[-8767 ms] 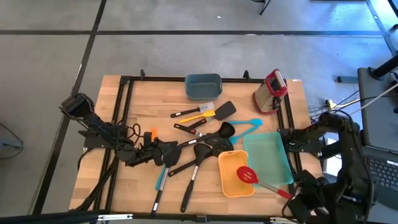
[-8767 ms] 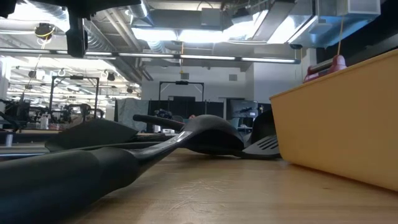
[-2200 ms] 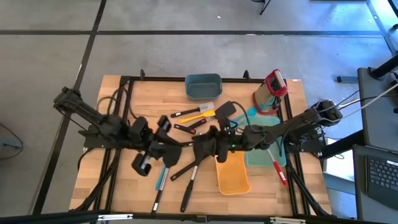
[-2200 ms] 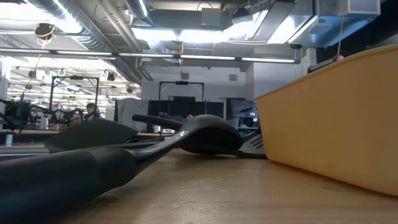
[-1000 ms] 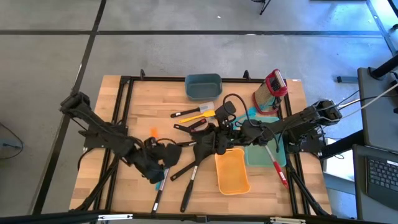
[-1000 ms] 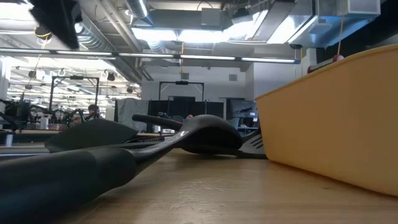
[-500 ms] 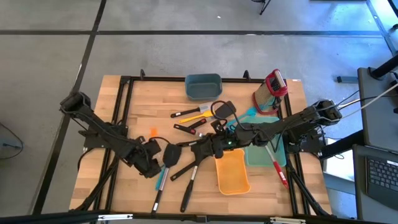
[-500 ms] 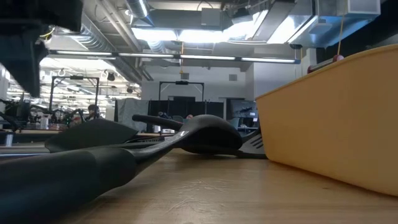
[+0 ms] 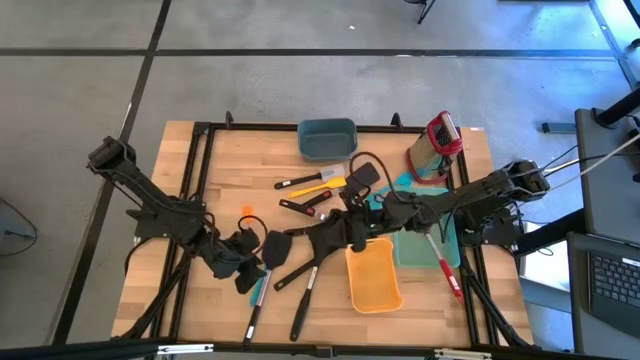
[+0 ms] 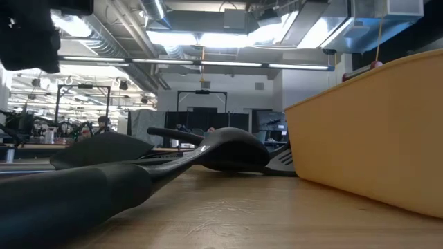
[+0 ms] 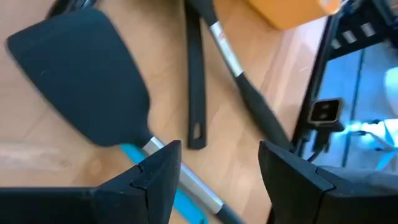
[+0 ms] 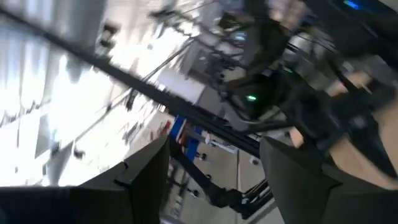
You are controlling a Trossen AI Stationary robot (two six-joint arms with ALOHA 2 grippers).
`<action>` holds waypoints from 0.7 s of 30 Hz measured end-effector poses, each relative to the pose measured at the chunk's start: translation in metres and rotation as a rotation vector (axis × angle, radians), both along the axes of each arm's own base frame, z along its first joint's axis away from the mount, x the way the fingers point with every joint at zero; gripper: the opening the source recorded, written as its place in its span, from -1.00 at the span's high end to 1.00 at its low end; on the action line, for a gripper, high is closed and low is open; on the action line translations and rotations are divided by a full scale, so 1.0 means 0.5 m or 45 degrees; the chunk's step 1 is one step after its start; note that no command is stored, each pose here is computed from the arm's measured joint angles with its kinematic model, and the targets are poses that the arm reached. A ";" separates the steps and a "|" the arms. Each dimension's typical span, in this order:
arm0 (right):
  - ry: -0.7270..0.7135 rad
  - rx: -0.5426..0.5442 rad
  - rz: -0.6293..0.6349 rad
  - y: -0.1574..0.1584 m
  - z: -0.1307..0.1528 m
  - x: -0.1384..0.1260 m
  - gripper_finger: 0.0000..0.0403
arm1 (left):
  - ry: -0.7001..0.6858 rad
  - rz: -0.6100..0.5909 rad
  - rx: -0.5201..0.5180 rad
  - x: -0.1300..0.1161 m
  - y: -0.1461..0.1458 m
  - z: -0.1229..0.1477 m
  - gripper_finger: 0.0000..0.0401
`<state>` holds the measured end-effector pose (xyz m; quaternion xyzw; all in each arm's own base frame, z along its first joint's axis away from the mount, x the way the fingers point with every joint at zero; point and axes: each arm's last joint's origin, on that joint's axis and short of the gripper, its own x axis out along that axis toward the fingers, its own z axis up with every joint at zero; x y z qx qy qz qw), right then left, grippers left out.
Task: Pick & Place Kitchen Items
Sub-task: Put the black serving spoon into the green bin
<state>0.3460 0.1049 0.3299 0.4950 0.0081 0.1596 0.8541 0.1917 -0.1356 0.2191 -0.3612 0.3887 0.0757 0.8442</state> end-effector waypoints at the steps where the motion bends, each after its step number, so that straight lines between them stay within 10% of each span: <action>1: -0.036 -0.068 0.028 -0.001 0.004 0.000 -0.25 | -0.007 -0.002 0.003 0.001 0.000 0.000 -0.05; 9: -0.223 -0.607 0.090 -0.001 0.031 0.005 -0.25 | -0.031 0.025 0.030 0.002 0.001 0.001 -0.05; 21: -0.086 -0.292 -0.250 -0.035 0.036 0.014 -0.25 | -0.074 0.085 0.087 0.004 0.005 0.002 -0.05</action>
